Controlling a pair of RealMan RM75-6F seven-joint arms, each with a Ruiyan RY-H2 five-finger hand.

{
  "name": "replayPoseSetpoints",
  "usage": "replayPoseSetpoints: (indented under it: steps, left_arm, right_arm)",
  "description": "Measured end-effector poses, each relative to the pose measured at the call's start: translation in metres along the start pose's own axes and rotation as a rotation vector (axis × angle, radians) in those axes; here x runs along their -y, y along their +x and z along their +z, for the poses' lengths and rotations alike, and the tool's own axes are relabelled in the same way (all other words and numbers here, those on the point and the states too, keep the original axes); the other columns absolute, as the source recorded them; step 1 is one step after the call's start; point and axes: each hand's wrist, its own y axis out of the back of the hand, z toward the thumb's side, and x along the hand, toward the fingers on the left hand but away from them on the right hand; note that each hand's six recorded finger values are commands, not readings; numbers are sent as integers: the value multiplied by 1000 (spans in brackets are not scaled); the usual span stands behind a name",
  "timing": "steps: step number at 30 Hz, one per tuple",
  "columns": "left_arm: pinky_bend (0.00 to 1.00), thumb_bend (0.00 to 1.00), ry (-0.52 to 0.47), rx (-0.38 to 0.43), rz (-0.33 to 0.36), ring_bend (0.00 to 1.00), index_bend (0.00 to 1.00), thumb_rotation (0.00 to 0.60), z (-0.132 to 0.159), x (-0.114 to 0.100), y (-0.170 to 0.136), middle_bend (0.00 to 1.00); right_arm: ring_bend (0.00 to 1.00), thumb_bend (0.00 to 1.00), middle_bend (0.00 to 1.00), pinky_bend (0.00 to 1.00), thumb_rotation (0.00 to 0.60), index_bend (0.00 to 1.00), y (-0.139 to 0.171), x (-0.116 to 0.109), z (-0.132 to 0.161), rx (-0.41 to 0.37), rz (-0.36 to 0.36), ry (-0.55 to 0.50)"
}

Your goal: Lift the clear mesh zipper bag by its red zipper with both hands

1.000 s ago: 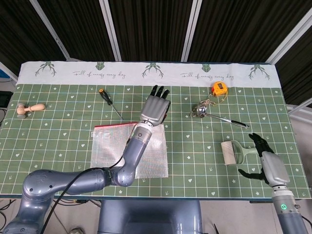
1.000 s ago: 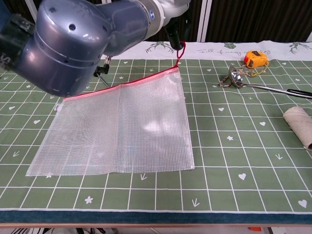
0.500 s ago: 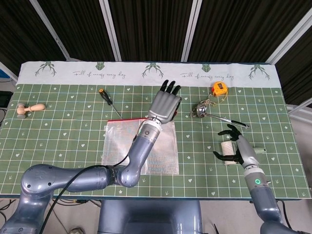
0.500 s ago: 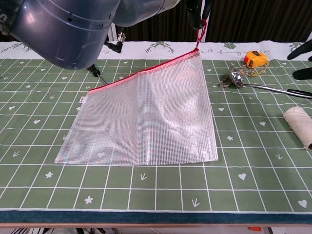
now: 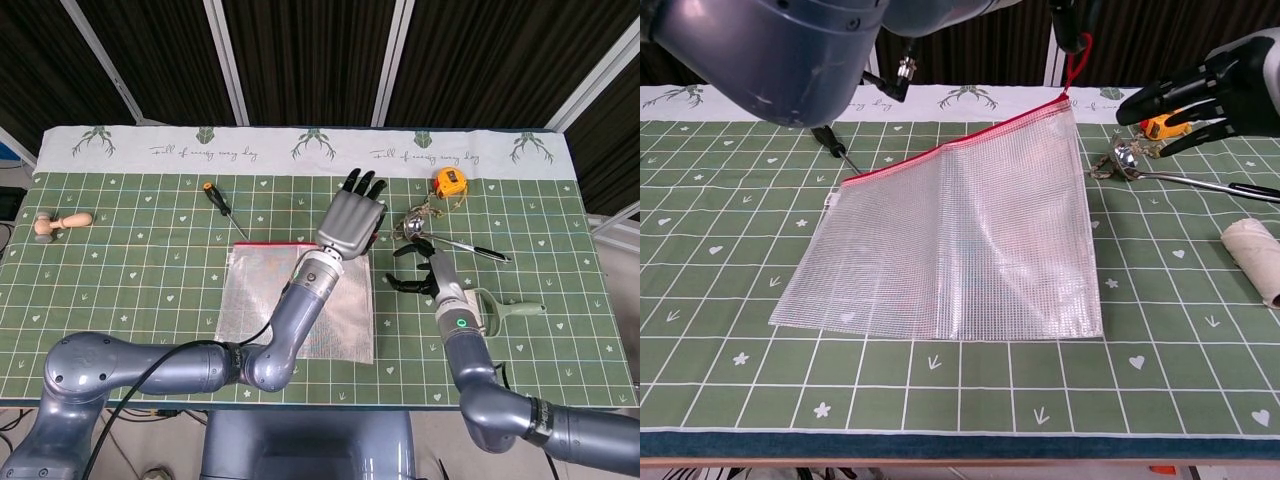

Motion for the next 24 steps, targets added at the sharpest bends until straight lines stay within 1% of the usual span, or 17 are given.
replayPoseSetpoints:
  steps: [5,10,20,24]
  left_arm:
    - [0,403,-3,3,2,0,617,600,5,-1,0,145]
    - [0,403,-4,2,1,0,617,600,5,0,1,144]
    - [0,403,-6,4,-5,0,618,600,7,1,0,144]
    - [0,403,-3,6,-4,0,618,600,7,0,-1,144]
  right_arm:
    - [0,398,128,206,600,428,-10,7,4,32,-9,-26]
    - [0,435,131,206,600,448,-13,15,4,48,1,-48]
    - [0,438,132,206,600,450,-11,34,12,47,35,-78]
    - [0,439,136,206,600,461,-13,36,14,47,35,-78]
